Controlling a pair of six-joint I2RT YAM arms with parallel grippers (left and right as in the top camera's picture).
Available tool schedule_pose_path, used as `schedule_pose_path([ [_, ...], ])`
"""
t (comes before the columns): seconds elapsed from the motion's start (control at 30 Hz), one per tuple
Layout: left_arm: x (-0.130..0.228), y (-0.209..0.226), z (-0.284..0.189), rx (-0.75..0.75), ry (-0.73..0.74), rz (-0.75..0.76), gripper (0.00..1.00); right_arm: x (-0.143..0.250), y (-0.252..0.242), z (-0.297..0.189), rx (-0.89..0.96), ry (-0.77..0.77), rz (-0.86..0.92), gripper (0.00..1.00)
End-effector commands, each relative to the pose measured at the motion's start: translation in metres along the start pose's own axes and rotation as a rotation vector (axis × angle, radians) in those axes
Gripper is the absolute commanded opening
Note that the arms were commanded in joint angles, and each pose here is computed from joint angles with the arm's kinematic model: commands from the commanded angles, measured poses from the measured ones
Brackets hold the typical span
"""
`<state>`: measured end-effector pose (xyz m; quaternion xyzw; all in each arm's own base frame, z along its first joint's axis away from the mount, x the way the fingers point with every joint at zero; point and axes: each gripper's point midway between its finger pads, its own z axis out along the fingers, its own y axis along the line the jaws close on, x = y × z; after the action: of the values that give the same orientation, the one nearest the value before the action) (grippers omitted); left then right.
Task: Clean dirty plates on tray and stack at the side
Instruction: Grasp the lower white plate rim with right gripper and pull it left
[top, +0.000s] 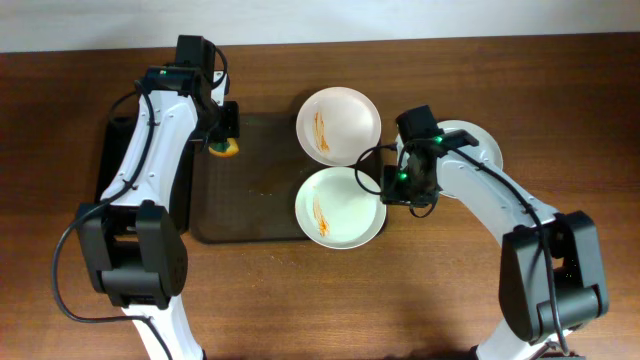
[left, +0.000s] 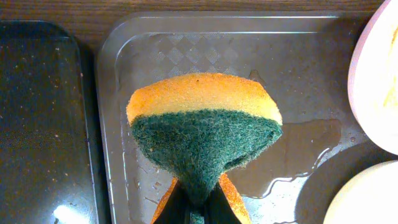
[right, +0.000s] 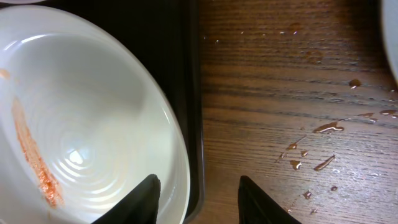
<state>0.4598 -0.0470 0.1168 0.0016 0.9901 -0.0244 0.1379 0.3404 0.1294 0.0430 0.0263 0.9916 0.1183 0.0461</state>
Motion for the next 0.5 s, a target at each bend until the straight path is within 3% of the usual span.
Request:
schedule_pose_path([
  [0.0, -0.003, 0.000, 0.001, 0.007, -0.005, 0.016, 0.00, 0.006, 0.002, 0.015, 0.036, 0.023, -0.009, 0.38],
  [0.2, -0.003, 0.000, 0.001, 0.007, -0.004, 0.016, 0.00, 0.012, 0.003, 0.024, 0.046, 0.051, 0.003, 0.28],
  [0.4, -0.003, 0.000, 0.001, 0.007, -0.004, 0.016, 0.01, 0.014, 0.003, 0.024, 0.044, 0.062, 0.005, 0.04],
  [0.47, -0.003, 0.000, 0.001, 0.007, -0.004, 0.016, 0.01, 0.020, 0.003, 0.024, 0.041, 0.087, 0.015, 0.04],
])
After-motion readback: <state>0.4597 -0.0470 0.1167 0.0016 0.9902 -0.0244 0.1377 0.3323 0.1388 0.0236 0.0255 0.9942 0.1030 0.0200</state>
